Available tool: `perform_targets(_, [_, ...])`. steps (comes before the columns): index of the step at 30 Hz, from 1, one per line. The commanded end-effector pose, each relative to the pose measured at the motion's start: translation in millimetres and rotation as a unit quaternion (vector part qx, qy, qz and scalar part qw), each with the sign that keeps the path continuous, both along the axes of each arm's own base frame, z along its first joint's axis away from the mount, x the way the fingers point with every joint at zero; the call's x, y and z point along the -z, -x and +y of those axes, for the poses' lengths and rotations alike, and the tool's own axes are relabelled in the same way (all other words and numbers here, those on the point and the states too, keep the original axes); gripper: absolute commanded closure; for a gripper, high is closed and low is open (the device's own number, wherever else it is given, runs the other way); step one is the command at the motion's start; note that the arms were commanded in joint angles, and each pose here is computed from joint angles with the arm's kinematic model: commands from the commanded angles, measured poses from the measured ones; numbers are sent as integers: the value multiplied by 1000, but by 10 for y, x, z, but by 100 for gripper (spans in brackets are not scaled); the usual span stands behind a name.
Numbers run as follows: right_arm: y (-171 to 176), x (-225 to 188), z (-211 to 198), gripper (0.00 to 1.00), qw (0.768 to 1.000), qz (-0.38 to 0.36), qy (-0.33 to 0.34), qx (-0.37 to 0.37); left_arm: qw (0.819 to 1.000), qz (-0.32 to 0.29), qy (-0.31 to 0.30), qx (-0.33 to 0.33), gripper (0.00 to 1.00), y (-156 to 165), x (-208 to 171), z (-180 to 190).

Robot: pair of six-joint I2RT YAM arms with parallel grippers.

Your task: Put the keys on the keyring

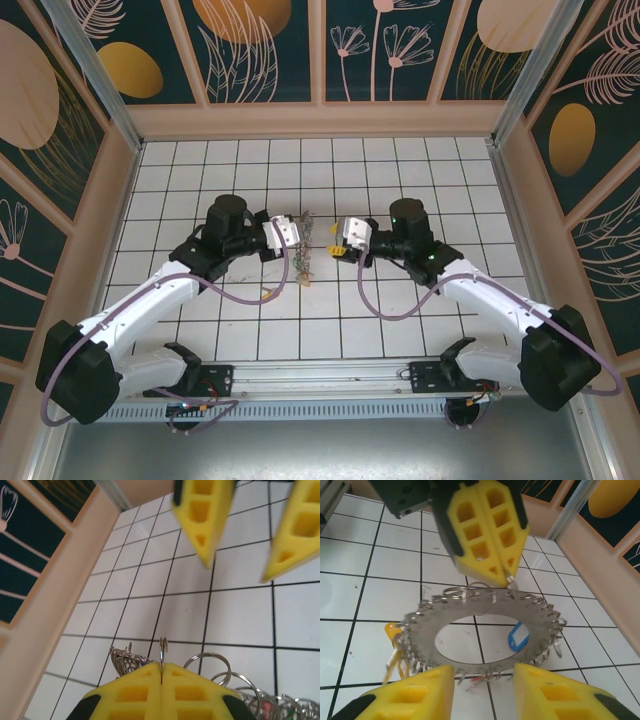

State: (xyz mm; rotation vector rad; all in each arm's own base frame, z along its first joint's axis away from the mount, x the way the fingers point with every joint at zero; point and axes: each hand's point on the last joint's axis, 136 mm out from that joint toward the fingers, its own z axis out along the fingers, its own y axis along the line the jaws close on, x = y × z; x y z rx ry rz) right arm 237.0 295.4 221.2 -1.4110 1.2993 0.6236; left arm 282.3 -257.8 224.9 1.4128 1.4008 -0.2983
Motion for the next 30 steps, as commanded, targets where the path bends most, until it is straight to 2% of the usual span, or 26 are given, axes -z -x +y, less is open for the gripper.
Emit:
perform_targets(1, [-1,-196,117,65,998,18,-56,24,997,-57,13,-44,100,-152,-350,169])
perform_targets(7, [282,188,349,67,998,56,-32,9,989,-42,10,-142,100,-398,-357,629])
perform_targets(12, [638,564,608,67,995,87,4,-41,973,-29,-8,-228,100,-600,-250,982])
perform_targets(16, [780,990,843,67,992,96,59,-58,955,10,11,-296,100,-686,-44,1185])
perform_targets(19, [734,1298,990,68,989,97,102,-50,945,42,22,-323,100,-678,154,1288])
perform_targets(23, [490,1456,1099,60,987,126,99,2,935,47,30,-351,100,-683,276,1381])
perform_targets(27, [325,1564,1075,56,983,154,97,16,938,41,40,-342,100,-673,224,1351])
perform_targets(30, [291,1654,1080,52,978,178,108,-7,938,42,41,-342,100,-671,228,1352])
